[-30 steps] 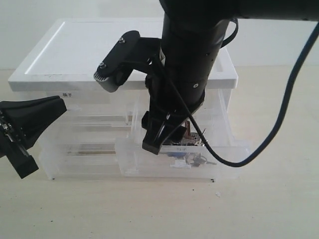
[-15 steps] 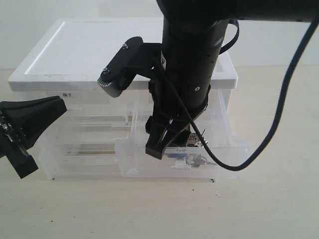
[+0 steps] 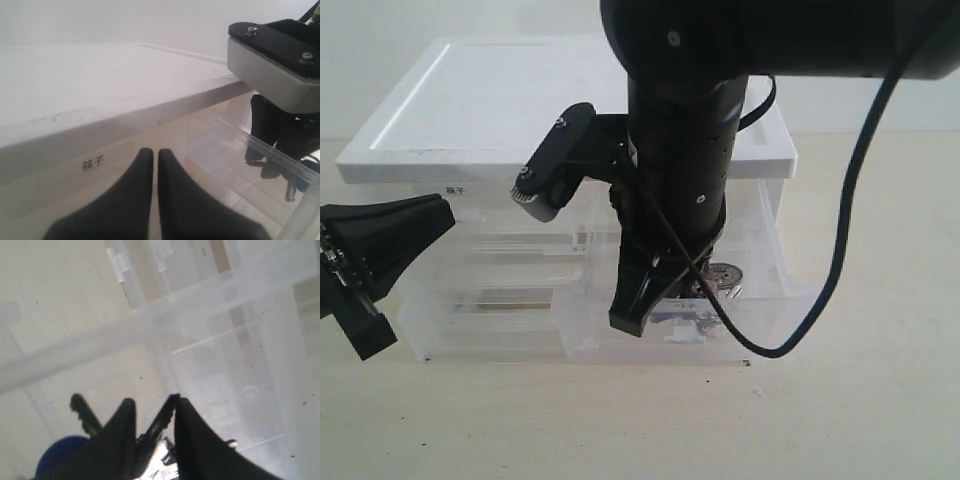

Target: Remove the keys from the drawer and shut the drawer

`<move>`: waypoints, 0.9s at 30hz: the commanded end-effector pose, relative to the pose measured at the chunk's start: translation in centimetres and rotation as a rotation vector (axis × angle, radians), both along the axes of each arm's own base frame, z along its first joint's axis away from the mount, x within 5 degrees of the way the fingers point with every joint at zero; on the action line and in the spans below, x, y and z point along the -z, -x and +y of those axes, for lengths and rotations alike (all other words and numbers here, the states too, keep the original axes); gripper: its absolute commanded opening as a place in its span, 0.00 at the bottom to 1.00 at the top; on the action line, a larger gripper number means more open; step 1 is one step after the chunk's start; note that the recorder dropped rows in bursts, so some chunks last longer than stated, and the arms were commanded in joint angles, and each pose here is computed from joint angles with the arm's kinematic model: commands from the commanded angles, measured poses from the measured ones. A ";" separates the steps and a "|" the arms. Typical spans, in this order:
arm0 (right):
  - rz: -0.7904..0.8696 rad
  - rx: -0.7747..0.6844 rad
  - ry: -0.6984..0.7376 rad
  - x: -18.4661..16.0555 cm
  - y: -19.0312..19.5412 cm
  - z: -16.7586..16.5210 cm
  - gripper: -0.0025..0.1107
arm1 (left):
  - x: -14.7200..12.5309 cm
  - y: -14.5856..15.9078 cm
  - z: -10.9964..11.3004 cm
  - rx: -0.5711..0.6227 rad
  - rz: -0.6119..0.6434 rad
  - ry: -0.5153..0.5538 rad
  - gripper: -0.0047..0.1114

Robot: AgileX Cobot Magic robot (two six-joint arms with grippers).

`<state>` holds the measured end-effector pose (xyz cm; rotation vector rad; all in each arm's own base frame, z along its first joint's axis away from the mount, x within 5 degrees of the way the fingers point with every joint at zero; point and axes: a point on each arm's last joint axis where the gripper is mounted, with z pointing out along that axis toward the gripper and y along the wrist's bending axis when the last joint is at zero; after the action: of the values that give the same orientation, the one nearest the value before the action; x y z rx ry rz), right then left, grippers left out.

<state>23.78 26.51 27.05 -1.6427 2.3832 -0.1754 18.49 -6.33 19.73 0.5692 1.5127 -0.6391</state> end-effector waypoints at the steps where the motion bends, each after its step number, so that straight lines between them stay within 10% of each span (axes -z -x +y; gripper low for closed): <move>1: -0.097 -0.004 0.053 0.9 -1.4 -0.2 0.03 | -0.1 0.0 -0.1 0.012 -0.003 0.012 0.08; 27: -0.331 -0.086 -0.231 -4.0 -0.3 1.5 0.02 | -0.1 0.0 -0.1 0.012 -0.001 0.014 0.08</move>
<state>24.16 28.13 30.14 -1.4969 2.0402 -0.1475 18.49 -6.34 19.74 0.5653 1.5130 -0.6441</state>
